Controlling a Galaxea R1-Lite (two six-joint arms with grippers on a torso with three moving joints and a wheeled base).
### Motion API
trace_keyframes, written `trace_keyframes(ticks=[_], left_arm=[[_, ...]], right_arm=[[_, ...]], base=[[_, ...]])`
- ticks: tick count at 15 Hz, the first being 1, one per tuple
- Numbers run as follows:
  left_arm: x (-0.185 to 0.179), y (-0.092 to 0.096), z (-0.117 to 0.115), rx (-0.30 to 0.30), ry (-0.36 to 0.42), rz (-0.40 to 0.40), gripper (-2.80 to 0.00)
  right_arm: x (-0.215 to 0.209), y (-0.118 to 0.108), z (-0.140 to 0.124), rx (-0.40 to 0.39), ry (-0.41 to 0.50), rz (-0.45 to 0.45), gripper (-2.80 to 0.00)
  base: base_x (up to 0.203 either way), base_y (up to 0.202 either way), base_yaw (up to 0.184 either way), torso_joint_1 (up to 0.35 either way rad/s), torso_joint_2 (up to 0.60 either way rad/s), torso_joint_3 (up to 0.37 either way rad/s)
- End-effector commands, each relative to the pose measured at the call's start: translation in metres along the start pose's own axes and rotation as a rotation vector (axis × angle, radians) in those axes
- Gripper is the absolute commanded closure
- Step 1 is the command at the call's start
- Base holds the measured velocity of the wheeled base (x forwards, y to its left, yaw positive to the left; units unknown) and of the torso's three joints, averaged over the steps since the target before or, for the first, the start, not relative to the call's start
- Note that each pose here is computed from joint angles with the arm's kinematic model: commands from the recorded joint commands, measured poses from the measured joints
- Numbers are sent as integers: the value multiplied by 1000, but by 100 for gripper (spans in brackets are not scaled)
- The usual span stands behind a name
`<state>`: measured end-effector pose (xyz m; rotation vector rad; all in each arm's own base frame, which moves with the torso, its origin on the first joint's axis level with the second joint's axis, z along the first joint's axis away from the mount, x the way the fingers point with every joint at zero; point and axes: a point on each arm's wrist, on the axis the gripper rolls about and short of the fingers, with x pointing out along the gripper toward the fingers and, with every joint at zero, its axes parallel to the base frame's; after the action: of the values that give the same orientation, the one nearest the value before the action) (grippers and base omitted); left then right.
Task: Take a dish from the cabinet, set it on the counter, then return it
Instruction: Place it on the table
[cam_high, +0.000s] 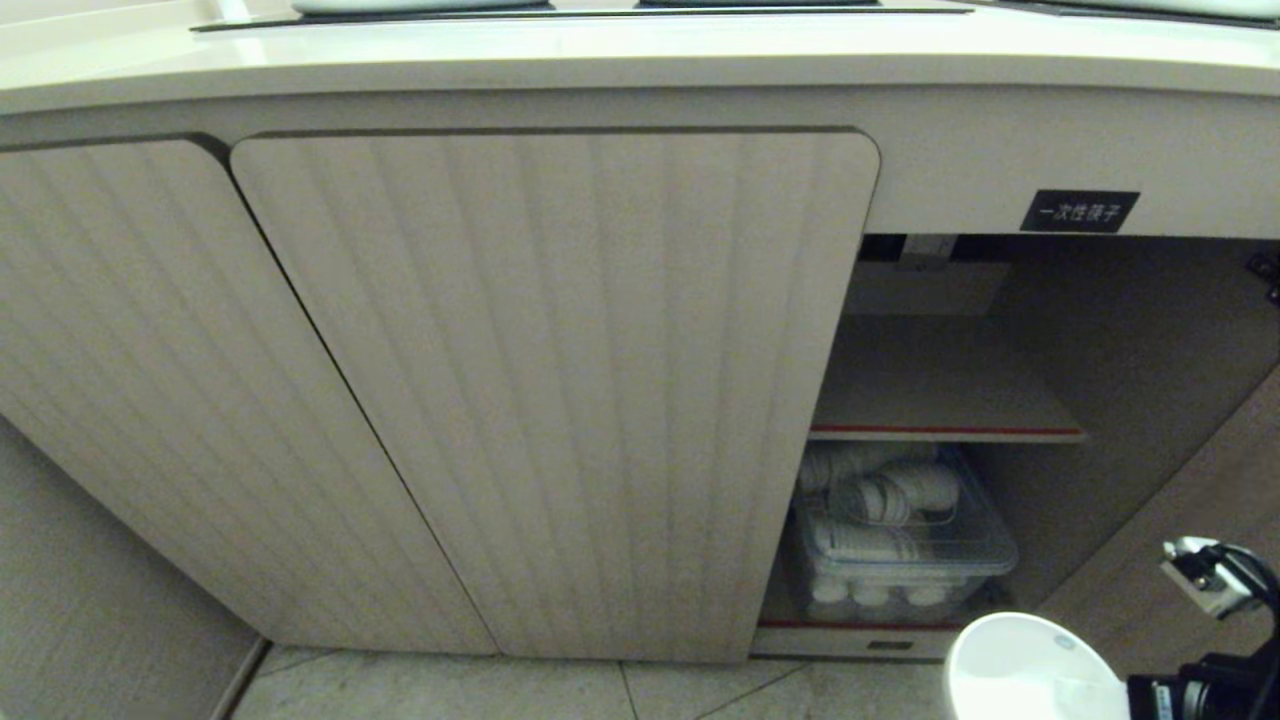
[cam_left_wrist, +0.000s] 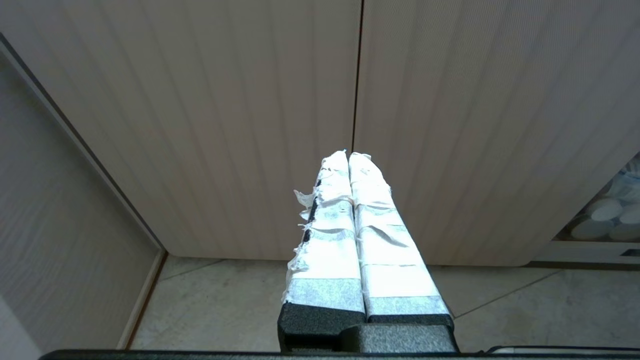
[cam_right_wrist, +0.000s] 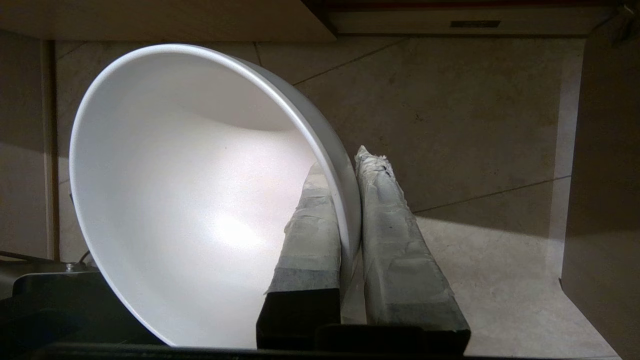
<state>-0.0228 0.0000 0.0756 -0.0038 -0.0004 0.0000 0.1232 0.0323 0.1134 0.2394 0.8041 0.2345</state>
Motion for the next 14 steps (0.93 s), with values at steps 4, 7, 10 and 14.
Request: trace_keyframes(ticks=[4,7,10,14], left_arm=[[0,0,0,-1,-2,0,0],[0,0,0,-1,0,0,0],[0,0,0,-1,-1,0,0],[0,0,0,-1,0,0,0]], right_arm=[[0,1,1,-4,-1,4,0],[0,1,2,-5,-6,5,0],[0,1,3,-5,-9,6,0],[0,1,3,-5,-10,7,0]], base=[[0,0,0,0,0,0],[0,0,0,0,0,0],[0,0,0,36,-200,-169],[0,0,0,103,-371,-312]])
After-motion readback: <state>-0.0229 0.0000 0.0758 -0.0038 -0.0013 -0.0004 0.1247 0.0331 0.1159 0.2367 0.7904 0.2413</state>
